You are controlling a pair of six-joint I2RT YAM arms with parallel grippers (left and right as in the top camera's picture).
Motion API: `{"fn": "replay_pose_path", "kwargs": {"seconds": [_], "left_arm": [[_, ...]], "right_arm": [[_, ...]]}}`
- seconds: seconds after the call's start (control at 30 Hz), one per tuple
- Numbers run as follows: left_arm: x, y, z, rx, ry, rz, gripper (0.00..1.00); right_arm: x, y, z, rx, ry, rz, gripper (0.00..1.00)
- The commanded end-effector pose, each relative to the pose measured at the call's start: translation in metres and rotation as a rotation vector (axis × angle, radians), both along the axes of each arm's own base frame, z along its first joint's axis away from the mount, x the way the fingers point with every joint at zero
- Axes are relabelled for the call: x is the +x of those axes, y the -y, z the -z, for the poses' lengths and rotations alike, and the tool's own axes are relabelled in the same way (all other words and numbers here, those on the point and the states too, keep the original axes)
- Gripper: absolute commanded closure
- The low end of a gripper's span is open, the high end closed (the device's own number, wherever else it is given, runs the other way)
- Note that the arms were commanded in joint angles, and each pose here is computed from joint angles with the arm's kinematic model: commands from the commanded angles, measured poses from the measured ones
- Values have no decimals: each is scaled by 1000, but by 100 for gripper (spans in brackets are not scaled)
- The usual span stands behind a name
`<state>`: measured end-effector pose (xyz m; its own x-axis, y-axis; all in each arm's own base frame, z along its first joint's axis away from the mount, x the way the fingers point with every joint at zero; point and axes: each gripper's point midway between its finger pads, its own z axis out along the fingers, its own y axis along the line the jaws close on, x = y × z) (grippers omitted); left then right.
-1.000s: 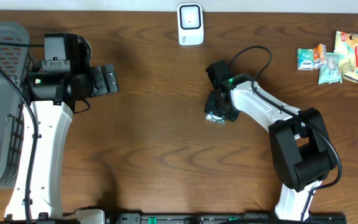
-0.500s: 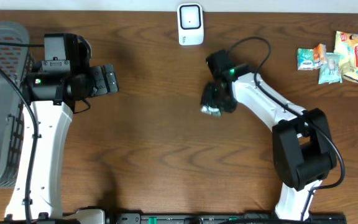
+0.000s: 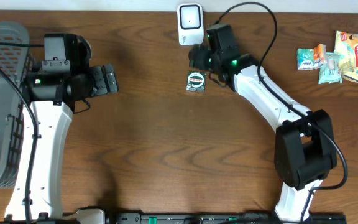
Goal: Scan the item barcode
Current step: 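Lift the tin toward the scanner with the right gripper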
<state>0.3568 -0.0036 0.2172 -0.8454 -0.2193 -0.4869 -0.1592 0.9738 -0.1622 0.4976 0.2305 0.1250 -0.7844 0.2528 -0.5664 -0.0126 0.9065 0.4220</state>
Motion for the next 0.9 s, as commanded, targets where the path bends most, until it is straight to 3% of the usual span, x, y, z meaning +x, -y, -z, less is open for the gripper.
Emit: {"fn": "replay_pose_path", "kwargs": {"seconds": [0.0,0.37,0.43,0.63,0.77,0.87], "left_arm": [[-1,-3,0,9,-1,-6,2],[-1,-3,0,9,-2,-6,2],[-1,-3,0,9,-1,-6,2],[-1,-3,0,9,-1,-6,2],[-1,-3,0,9,-1,-6,2],[-1,-3,0,9,-2,-6,2]], "right_arm": [[7,3,-3,-16,28,2,35],[-4,3,53,-86,-130,-9,29],[-4,6,48,-101,-163,-4,26],[2,14,-10,-143,-174,-18,33],[-3,15,-4,-154,-213,-23,35],[-15,8,22,-151,-295,-89,29]]}}
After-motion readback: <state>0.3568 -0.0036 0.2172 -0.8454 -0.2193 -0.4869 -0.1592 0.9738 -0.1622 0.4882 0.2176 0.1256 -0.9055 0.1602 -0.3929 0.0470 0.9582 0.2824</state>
